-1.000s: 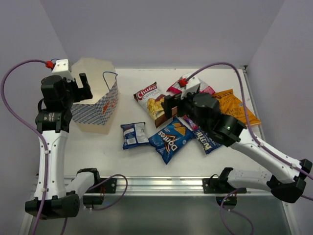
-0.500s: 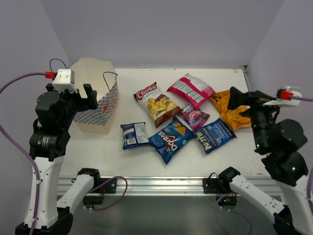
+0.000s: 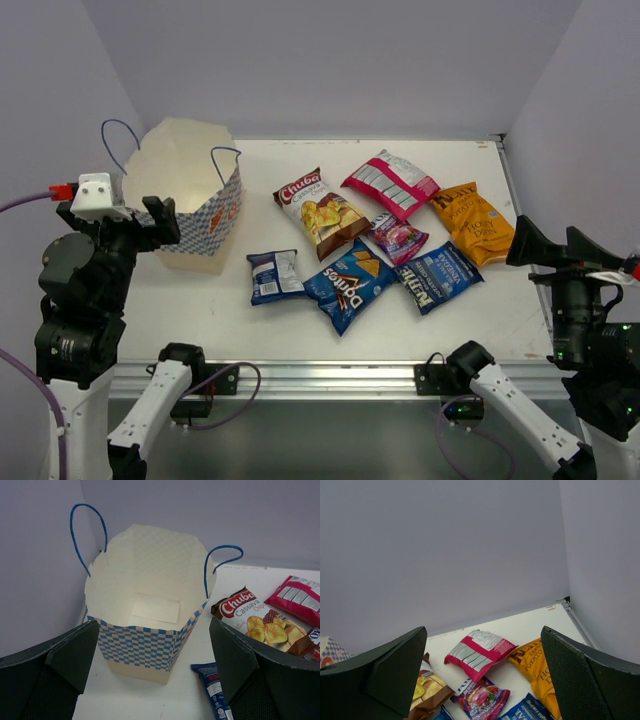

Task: Take the snacks out of the paper bag

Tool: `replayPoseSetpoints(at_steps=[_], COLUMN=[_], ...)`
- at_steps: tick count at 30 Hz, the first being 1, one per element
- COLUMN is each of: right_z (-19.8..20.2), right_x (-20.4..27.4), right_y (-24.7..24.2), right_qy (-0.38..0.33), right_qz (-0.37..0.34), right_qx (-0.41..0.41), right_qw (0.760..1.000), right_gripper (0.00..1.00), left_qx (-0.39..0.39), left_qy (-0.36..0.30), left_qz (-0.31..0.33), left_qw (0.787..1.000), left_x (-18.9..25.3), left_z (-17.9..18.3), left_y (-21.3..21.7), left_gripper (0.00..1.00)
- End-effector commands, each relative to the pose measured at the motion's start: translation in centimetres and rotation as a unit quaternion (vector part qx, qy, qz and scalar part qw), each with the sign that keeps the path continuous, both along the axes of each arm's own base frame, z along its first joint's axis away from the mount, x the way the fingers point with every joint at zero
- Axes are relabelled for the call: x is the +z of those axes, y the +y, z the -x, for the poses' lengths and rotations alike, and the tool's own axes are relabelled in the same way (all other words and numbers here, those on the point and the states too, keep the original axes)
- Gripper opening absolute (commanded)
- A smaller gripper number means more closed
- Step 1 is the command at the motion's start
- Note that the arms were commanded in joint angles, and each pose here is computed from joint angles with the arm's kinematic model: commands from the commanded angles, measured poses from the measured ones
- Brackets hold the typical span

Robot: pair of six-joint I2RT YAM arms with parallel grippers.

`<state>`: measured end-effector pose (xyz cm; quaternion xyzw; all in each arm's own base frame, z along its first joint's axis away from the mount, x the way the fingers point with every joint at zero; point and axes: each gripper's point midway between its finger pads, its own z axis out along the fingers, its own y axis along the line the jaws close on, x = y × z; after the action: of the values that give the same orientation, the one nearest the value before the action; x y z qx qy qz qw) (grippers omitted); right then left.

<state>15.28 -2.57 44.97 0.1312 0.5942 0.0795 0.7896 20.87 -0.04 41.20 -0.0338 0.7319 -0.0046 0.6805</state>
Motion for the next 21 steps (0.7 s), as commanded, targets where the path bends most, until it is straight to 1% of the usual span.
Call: replayPoseSetpoints(at_steps=[1, 5, 10, 13, 21], right_z=[1.6, 2.6, 3.0, 3.0, 3.0], right_x=[0.3, 0.3, 0.3, 0.2, 0.2], right_y=[-1.4, -2.6, -2.5, -2.6, -2.3], right_qy=[-0.023, -0.031, -0.038, -0.034, -0.036], right_qz=[0.001, 0.009, 0.017, 0.038, 0.041], right_qx=[-0.011, -0.028, -0.019, -0.023, -0.016], right_qw=[1.0, 0.999, 0.999, 0.998, 0.998], right_gripper=[0.99, 0.99, 0.99, 0.99, 0.99], left_qx=[0.025, 0.043, 0.067, 0.069, 0.057], left_qy=[-0.027, -0.037, -0.039, -0.039, -0.04], left_qz=[0.001, 0.005, 0.008, 0.008, 0.009], left_qw=[0.999, 0.998, 0.997, 0.997, 0.998], left_x=[1.7, 2.1, 1.9, 1.9, 1.7], left_z=[1.4, 2.1, 2.7, 2.8, 2.3], left_y=[1.1, 1.8, 2.6, 2.7, 2.2], left_gripper=[1.0, 1.0, 1.0, 1.0, 1.0])
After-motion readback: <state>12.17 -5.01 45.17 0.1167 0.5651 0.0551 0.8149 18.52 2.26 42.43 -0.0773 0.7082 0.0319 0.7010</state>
